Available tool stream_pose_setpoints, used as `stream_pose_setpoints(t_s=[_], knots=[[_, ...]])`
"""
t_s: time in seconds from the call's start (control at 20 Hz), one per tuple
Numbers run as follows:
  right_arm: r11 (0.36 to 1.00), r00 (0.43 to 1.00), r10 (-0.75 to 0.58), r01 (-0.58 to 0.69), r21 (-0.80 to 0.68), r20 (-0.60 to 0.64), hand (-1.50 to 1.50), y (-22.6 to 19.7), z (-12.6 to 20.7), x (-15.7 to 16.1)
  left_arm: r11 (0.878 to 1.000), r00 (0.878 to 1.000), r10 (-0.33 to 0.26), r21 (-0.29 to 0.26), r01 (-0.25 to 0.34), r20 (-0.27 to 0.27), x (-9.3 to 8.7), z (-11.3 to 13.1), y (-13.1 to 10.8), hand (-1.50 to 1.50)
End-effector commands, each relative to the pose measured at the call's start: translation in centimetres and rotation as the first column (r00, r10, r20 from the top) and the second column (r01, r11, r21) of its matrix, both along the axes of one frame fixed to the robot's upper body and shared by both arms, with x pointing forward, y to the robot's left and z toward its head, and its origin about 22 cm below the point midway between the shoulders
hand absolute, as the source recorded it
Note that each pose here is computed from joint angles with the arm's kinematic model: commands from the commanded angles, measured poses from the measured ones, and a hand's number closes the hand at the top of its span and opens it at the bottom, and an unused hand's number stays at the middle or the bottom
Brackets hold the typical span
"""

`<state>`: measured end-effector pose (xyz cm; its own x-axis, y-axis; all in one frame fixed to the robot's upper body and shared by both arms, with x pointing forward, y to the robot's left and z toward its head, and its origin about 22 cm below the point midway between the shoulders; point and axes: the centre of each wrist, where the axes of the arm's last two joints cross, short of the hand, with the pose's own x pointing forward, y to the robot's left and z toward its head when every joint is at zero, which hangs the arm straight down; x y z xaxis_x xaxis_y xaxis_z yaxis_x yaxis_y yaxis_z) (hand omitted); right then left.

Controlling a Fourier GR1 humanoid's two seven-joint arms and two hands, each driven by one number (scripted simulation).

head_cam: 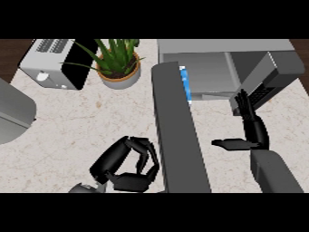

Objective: Pick up the milk, place it into the microwave and close the microwave

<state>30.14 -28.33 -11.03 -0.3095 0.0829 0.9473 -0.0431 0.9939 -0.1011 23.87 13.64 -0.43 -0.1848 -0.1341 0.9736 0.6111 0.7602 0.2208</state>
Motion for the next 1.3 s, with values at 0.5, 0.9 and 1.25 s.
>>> stream_pose_setpoints(t_s=[0.5,0.9,1.25], knots=[[1.000,0.998,-0.007,0.006,0.027,0.063,-1.50,-4.6,4.7,-7.4,0.973,0.976,-0.210,0.086,0.213,-0.050,-1.6,-5.2,-7.8,1.50],[0.991,0.990,0.097,-0.106,0.083,0.102,-1.50,-6.3,8.5,-8.5,0.993,0.996,-0.085,0.083,0.087,-0.030,-2.1,-4.0,-11.8,1.50],[0.980,0.972,0.175,-0.188,0.067,0.157,-1.50,-7.0,13.1,-7.3,0.997,0.997,0.071,-0.004,-0.071,0.010,-0.7,-2.2,-12.9,1.50]])
